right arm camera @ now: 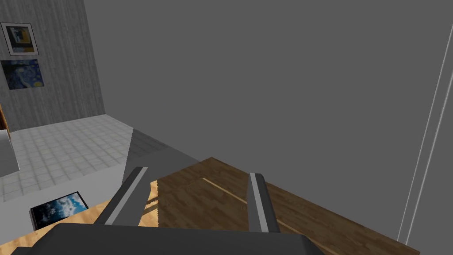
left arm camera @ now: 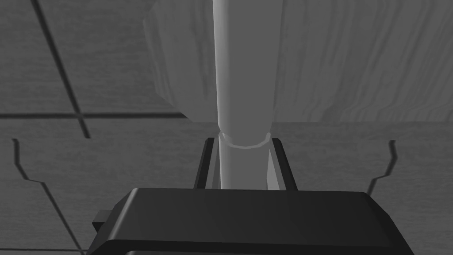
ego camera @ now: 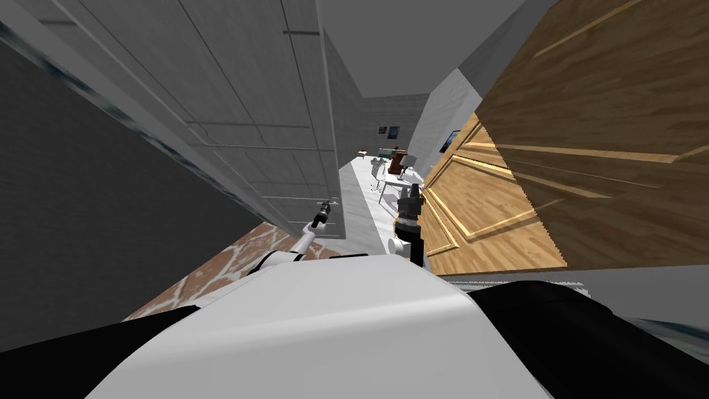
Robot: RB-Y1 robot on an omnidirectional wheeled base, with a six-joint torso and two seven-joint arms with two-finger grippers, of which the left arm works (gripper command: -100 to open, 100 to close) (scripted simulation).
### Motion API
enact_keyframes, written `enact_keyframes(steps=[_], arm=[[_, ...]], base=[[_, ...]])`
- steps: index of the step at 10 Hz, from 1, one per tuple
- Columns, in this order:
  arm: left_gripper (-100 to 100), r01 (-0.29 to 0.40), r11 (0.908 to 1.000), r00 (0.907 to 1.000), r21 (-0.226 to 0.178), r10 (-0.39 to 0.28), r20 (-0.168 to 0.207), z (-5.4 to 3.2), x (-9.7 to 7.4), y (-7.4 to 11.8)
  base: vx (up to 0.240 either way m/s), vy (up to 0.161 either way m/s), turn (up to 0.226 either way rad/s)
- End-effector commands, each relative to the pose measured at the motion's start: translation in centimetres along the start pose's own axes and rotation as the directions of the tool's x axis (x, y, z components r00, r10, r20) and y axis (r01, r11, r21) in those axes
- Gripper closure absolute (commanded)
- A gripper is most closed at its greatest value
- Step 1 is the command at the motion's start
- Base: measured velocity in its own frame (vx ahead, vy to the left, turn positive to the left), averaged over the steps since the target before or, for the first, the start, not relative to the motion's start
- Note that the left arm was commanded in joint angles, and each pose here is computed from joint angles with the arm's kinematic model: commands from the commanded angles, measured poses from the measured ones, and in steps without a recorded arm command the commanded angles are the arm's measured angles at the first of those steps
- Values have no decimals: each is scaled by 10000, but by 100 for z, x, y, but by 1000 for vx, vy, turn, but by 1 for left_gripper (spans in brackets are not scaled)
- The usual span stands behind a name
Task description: Push the door open
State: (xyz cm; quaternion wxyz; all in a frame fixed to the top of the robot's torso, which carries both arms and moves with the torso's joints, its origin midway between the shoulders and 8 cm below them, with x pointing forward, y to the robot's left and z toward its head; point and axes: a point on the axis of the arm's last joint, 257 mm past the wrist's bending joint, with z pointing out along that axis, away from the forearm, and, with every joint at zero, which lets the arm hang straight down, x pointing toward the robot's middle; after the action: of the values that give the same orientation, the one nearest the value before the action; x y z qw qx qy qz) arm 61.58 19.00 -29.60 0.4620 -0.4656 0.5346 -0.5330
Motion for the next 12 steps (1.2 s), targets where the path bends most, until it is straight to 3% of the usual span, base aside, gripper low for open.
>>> enact_keyframes(steps=[1, 9, 12], arm=[[100, -68, 9999, 9994, 101, 65, 329, 18, -202, -49], [100, -40, 10000, 9901, 62, 31, 1400, -63, -769, -39], [100, -30, 10000, 9865, 55, 21, 1640, -89, -895, -37]], base=[[128, -130, 74], [150, -149, 71], [123, -101, 51]])
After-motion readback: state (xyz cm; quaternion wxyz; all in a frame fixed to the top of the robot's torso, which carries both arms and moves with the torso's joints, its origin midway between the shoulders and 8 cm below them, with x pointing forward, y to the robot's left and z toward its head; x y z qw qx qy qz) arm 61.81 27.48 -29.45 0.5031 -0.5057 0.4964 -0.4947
